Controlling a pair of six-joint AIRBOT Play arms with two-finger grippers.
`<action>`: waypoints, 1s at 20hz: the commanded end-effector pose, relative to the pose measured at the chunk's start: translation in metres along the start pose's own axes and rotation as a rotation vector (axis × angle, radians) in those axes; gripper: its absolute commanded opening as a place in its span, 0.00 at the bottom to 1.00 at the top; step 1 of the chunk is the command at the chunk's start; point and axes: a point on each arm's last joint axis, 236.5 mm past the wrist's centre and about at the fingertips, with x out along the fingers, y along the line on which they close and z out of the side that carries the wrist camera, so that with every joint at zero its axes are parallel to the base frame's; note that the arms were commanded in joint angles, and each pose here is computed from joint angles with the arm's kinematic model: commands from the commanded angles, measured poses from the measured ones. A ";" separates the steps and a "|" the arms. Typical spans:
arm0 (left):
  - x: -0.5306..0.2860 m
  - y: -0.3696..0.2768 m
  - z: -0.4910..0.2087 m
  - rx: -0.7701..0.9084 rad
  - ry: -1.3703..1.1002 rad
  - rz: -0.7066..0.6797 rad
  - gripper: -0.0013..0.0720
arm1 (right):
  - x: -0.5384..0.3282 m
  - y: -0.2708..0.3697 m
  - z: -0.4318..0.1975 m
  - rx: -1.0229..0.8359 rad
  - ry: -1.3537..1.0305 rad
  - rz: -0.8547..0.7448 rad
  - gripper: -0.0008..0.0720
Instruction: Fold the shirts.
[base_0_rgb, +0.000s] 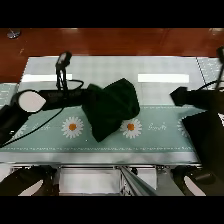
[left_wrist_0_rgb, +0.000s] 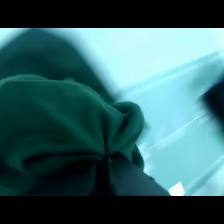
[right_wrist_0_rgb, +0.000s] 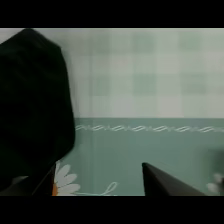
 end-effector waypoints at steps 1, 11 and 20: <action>0.014 0.064 -0.058 -0.140 0.169 0.107 0.98 | 0.063 0.027 -0.032 0.157 0.089 0.154 0.87; -0.041 0.121 -0.102 -0.582 0.230 -0.084 0.97 | 0.101 -0.077 -0.056 0.366 0.279 -0.007 0.87; 0.015 0.064 -0.074 -0.434 0.093 -0.322 0.97 | 0.166 -0.016 -0.120 0.423 0.430 0.129 0.87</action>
